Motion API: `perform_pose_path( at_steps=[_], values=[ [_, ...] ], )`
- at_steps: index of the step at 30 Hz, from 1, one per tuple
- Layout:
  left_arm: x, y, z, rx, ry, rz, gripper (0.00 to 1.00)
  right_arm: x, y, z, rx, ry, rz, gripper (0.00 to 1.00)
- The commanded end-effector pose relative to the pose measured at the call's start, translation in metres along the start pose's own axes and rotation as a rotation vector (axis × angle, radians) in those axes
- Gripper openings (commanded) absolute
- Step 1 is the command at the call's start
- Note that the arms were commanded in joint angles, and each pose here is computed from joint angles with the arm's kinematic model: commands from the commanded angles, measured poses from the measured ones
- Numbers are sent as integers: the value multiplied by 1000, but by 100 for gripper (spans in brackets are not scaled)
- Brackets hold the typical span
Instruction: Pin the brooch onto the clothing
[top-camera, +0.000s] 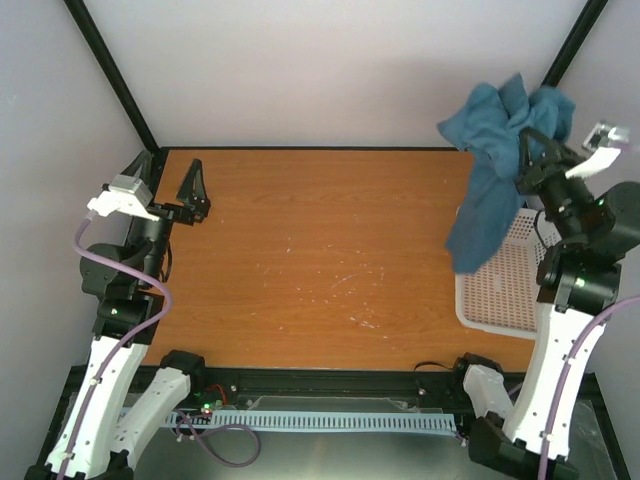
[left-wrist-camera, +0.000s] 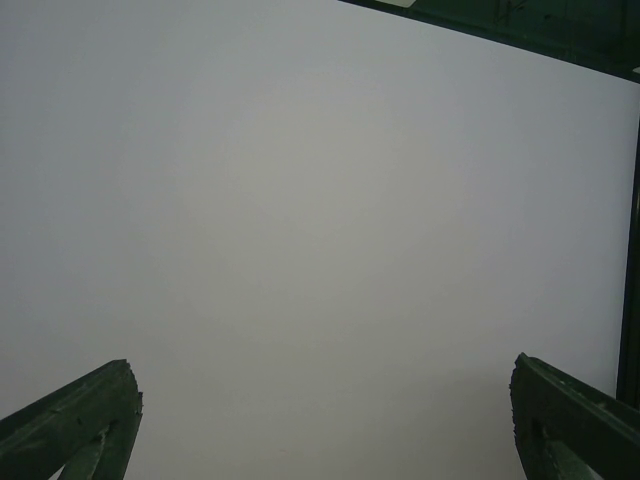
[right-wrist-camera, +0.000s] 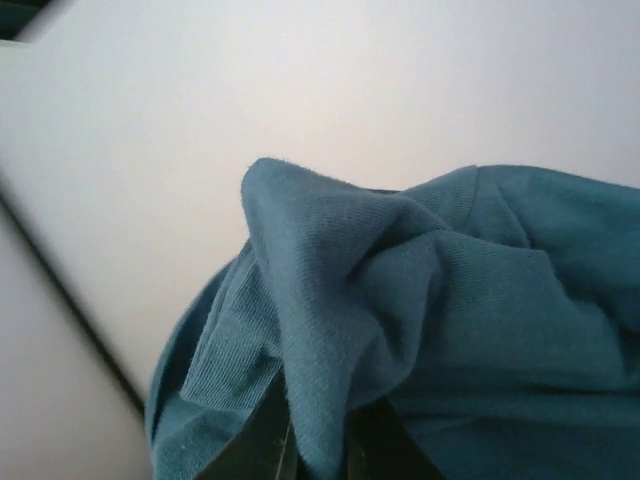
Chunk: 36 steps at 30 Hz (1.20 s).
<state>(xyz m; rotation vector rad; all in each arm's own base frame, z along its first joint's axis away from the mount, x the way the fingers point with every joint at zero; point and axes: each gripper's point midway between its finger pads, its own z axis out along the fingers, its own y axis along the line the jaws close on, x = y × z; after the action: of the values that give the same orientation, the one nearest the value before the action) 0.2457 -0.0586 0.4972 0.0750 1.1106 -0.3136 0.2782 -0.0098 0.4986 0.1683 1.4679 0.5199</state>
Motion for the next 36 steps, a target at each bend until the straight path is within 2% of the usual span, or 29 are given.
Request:
perform_pose_path(
  at_steps=[1,4,6,10,11,13,15,17,19,21,24,26,29,32,36],
  values=[
    [-4,-2,2,13,-21,-22,100,-38,97,2,-428,12,-10,6],
    [-2,-1,3,11,-15,-23,100,-37,144,18,-548,58,-14,7],
    [-1,2,3,3,-12,-20,100,-21,164,33,-591,140,8,8],
    [0,11,4,-33,-13,-10,100,46,183,61,-613,341,58,9],
    [1,12,3,-37,-12,-9,100,71,186,63,-608,392,57,17],
    [2,14,4,-45,-8,-6,100,130,181,64,-567,503,56,53],
    [5,15,6,-48,-1,-6,100,196,162,58,-518,615,55,83],
    [8,15,7,-43,7,-12,100,256,118,52,-355,715,37,99],
    [13,13,10,-28,22,-24,100,295,71,43,-173,787,-45,100],
    [23,11,16,-13,49,-50,100,323,38,30,-67,847,-133,100],
    [43,9,26,1,119,-147,100,354,22,20,-41,932,-156,100],
    [71,6,32,23,208,-239,100,376,23,15,-56,1003,-122,100],
    [135,-6,33,65,425,-412,100,404,17,7,-35,1076,-106,100],
    [207,-24,25,143,671,-539,100,422,-4,3,72,1131,-121,100],
    [287,-55,23,298,978,-602,100,444,-11,-12,98,1173,-51,98]
  ],
)
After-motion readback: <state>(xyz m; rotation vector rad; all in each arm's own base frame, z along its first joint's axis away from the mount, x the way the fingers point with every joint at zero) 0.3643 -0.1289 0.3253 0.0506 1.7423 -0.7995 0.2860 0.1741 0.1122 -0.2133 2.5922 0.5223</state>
